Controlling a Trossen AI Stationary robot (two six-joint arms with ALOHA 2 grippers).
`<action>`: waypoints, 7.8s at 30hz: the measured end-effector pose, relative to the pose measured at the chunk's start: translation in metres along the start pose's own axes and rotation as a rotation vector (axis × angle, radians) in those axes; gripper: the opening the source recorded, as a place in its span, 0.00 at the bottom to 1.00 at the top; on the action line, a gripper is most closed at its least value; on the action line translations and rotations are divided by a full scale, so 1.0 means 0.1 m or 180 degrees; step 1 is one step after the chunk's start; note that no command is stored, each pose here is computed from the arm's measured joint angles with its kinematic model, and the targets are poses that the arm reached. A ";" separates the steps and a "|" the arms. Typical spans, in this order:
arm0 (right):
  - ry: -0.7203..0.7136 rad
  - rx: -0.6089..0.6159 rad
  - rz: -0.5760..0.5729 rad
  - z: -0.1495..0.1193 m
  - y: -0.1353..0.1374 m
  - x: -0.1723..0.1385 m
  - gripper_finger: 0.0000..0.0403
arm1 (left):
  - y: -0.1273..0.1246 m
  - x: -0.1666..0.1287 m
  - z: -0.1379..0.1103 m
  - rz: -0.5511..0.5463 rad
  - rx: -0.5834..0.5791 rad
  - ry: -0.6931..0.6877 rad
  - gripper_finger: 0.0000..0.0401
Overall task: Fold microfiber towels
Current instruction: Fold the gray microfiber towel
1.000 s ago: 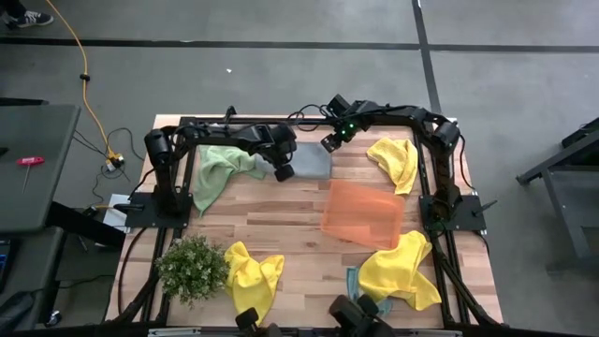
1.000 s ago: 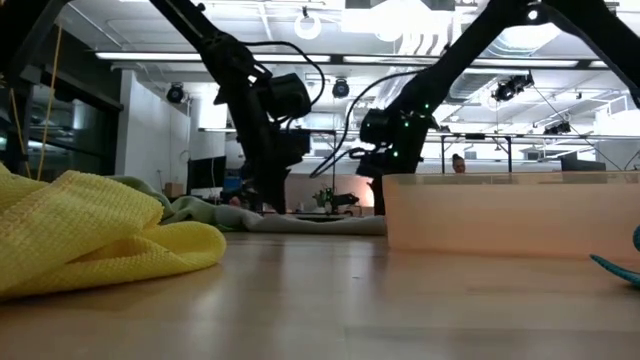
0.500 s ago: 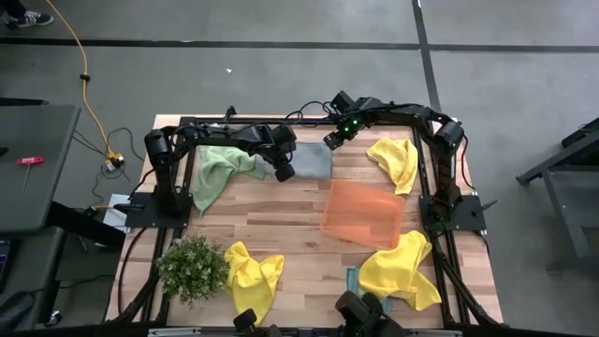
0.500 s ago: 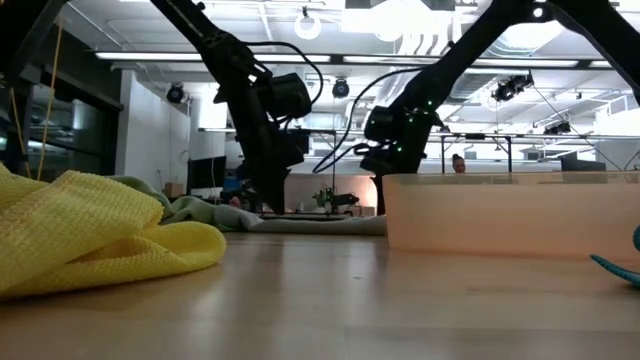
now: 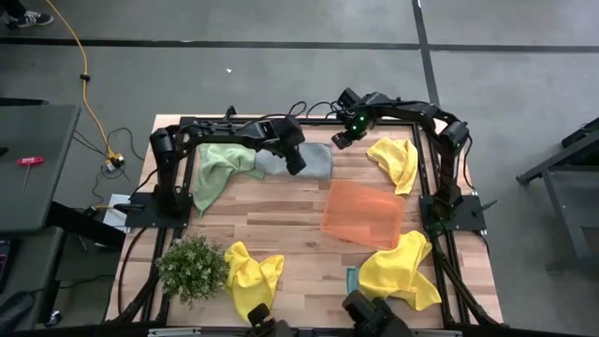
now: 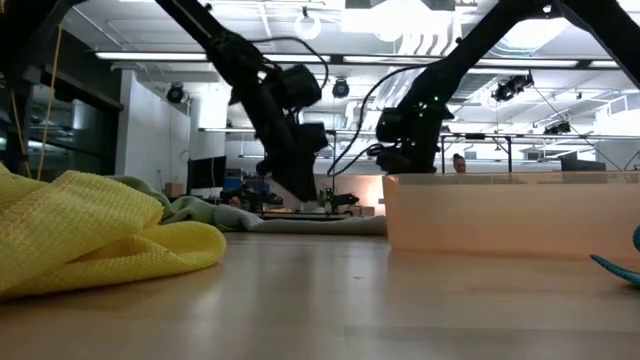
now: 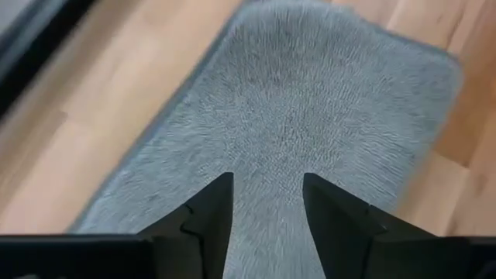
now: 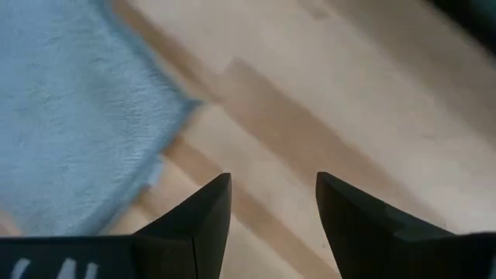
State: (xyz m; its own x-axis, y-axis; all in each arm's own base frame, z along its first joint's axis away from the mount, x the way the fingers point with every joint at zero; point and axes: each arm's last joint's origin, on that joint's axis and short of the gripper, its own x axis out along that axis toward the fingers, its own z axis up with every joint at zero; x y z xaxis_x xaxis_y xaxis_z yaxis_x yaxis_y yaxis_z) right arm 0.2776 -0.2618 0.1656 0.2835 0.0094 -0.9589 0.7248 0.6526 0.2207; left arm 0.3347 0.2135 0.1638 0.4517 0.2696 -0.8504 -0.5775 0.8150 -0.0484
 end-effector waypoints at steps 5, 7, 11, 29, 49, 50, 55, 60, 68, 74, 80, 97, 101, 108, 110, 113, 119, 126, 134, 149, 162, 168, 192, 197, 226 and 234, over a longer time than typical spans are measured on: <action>0.0076 -0.0068 0.0060 -0.01 0.17 0.19 0.45 | -0.10 0.23 -0.13 -0.0072 0.0015 0.0267 0.33; 0.0085 -0.0113 0.0075 -0.01 0.26 0.26 0.45 | -0.13 0.29 -0.17 -0.0047 0.0005 0.0315 0.31; 0.0044 -0.0108 0.0031 -0.02 0.42 0.35 0.45 | -0.19 0.35 -0.19 -0.0005 0.0051 0.0347 0.26; -0.0426 -0.0450 0.0802 0.00 1.08 0.35 0.45 | -0.21 0.37 -0.20 0.0168 0.0090 0.0351 0.14; -0.0827 -0.1632 0.0690 0.07 0.89 -0.03 0.45 | -0.20 0.38 -0.20 0.0159 0.0232 0.0315 0.14; -0.0814 -0.1699 0.0659 0.07 0.89 0.00 0.45 | -0.21 0.38 -0.20 0.0157 0.0231 0.0295 0.14; -0.0890 -0.1845 0.0471 0.12 0.92 0.22 0.45 | -0.20 0.39 -0.19 0.0157 0.0229 0.0280 0.14; -0.1100 -0.1813 0.0173 0.19 0.93 0.33 0.45 | -0.20 0.39 -0.19 0.0157 0.0229 0.0279 0.14; -0.1151 -0.1938 0.0032 0.19 0.97 0.34 0.45 | -0.21 0.39 -0.19 0.0154 0.0230 0.0264 0.14; -0.1041 -0.2089 0.0357 0.12 1.11 0.38 0.45 | -0.21 0.39 -0.17 0.0154 0.0245 0.0202 0.14; -0.0977 -0.2152 0.0727 0.10 1.10 0.37 0.45 | -0.23 0.39 -0.16 -0.0007 0.0351 0.0188 0.14; -0.0878 -0.2075 0.0607 0.12 0.60 -0.18 0.45 | -0.21 0.37 -0.07 0.0205 0.0353 -0.0119 0.14; -0.0829 -0.1896 0.0490 0.12 0.42 -0.23 0.45 | -0.23 0.40 -0.08 0.0187 0.0467 -0.0130 0.14; -0.1283 -0.1686 0.0285 0.14 0.12 -0.73 0.45 | -0.23 0.40 -0.03 0.0189 0.0489 -0.0270 0.14; -0.1492 -0.1649 0.0247 0.12 0.07 -0.95 0.45 | -0.24 0.39 0.00 0.0179 0.0489 -0.0365 0.14; -0.1654 -0.1541 0.0175 0.07 -0.01 -1.16 0.45 | -0.25 0.38 0.05 0.0160 0.0483 -0.0554 0.14; -0.2129 -0.1484 0.0037 -0.09 -0.06 -1.67 0.45 | -0.31 0.32 0.26 0.0027 0.0634 -0.1282 0.14; -0.2584 -0.1376 -0.0074 -0.26 -0.09 -2.10 0.45 | -0.39 0.20 0.41 -0.0127 0.1024 -0.1626 0.14; -0.2513 -0.1121 0.0050 -0.37 -0.08 -2.17 0.45 | -0.25 -0.65 0.59 -0.0008 0.1130 -0.1122 0.14; -0.1234 -0.1224 0.0764 -0.42 0.26 -1.59 0.45 | 0.35 -0.31 -0.27 -0.0329 0.0433 0.0589 0.14; -0.0424 -0.1322 0.1101 -0.06 0.67 -0.30 0.45 | 0.14 0.06 -0.43 -0.0553 0.0408 0.0907 0.14; -0.0242 -0.0880 0.0787 -0.01 0.69 0.11 0.45 | 0.08 0.08 -0.44 -0.0551 0.0298 0.0935 0.14; -0.0284 -0.0971 -0.0438 0.07 0.15 0.02 0.45 | 0.31 -0.27 0.23 -0.0370 0.0320 0.0322 0.14; -0.0639 -0.0965 -0.0266 0.09 0.15 -0.33 0.45 | 0.58 -0.35 0.27 -0.0180 -0.0038 0.0362 0.14; -0.0919 -0.0963 0.0061 0.07 0.15 -0.63 0.45 | 0.82 0.16 0.10 0.0397 -0.0529 0.0666 0.62; -0.0920 -0.0958 0.0099 0.07 0.15 -0.63 0.45 | 0.75 0.35 0.06 0.0394 -0.0453 0.0716 0.62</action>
State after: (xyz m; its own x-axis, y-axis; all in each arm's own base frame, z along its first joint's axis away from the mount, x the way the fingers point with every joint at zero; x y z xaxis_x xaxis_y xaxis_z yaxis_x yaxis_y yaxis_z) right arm 0.2750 -0.2575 0.2311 0.4979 -0.1526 -0.8537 0.5094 0.8481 0.1456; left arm 0.3109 0.2870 0.1334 0.2189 0.2292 -0.9485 -0.7156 0.6985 0.0036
